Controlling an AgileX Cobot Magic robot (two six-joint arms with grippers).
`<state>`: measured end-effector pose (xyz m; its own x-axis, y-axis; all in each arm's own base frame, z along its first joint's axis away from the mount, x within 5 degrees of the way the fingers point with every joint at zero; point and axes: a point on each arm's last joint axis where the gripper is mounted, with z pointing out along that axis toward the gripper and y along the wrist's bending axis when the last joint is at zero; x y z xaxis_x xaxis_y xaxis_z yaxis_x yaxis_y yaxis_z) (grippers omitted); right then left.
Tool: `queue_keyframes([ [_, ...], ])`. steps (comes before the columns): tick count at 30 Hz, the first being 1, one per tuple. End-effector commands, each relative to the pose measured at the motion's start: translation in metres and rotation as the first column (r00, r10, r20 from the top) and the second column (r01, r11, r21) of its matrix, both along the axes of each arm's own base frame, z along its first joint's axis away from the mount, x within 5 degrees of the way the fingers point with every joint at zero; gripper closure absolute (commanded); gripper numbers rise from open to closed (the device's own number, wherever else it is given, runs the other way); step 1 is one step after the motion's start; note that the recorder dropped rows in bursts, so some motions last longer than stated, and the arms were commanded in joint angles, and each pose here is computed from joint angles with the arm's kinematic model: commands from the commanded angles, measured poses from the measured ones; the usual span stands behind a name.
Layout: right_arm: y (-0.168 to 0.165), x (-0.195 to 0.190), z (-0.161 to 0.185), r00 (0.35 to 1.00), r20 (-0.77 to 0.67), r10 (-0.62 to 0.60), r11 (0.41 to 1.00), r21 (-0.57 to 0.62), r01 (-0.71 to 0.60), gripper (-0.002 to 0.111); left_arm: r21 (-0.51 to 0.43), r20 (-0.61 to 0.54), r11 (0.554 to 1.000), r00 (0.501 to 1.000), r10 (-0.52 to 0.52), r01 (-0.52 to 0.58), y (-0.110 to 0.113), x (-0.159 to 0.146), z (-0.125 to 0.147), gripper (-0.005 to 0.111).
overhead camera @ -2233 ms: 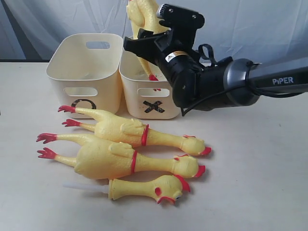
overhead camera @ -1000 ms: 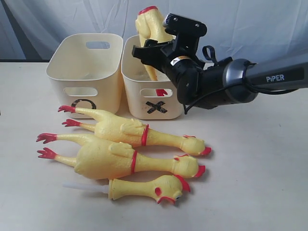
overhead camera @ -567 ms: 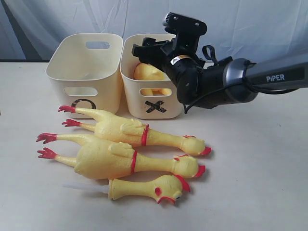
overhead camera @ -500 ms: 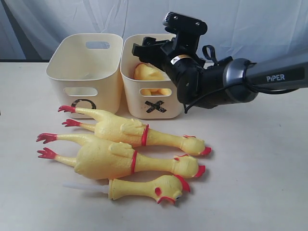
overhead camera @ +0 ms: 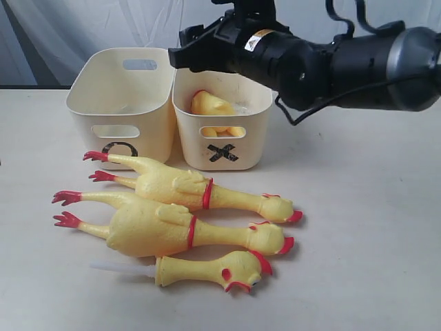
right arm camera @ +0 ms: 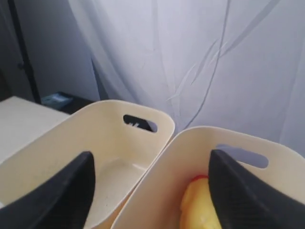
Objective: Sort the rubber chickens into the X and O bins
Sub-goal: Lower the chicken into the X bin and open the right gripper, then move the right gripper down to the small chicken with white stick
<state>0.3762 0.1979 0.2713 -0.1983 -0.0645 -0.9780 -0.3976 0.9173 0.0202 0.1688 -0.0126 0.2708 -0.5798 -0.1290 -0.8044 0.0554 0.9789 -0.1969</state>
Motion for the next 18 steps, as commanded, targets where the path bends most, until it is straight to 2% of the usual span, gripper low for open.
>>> queue_keyframes([
  [1,-0.004,-0.017,0.017,0.994,-0.069,0.085,0.986,-0.137,-0.093,0.045,0.001,-0.001,1.000,1.000,-0.005,0.005,-0.001,0.000,0.000,0.107],
  [3,-0.005,-0.024,0.021,0.988,-0.117,0.105,0.981,-0.150,-0.122,0.049,0.001,-0.001,1.000,1.000,-0.005,0.005,-0.001,0.000,0.000,0.107],
  [7,-0.009,-0.037,0.026,0.967,-0.207,0.147,0.957,-0.216,-0.192,0.070,0.001,-0.001,1.000,1.000,-0.005,0.005,-0.001,0.000,0.000,0.107],
  [11,-0.012,-0.049,0.028,0.938,-0.304,0.167,0.942,-0.233,-0.243,0.087,0.001,-0.001,1.000,1.000,-0.005,0.005,-0.001,0.000,0.000,0.107],
  [15,-0.015,-0.062,0.021,0.877,-0.446,0.179,0.916,-0.250,-0.314,0.109,0.001,-0.001,1.000,1.000,-0.005,0.005,-0.001,0.000,0.000,0.107],
  [18,-0.016,-0.069,0.009,0.815,-0.546,0.197,0.865,-0.294,-0.406,0.109,0.001,-0.001,1.000,1.000,-0.005,0.005,-0.001,0.000,0.000,0.107],
])
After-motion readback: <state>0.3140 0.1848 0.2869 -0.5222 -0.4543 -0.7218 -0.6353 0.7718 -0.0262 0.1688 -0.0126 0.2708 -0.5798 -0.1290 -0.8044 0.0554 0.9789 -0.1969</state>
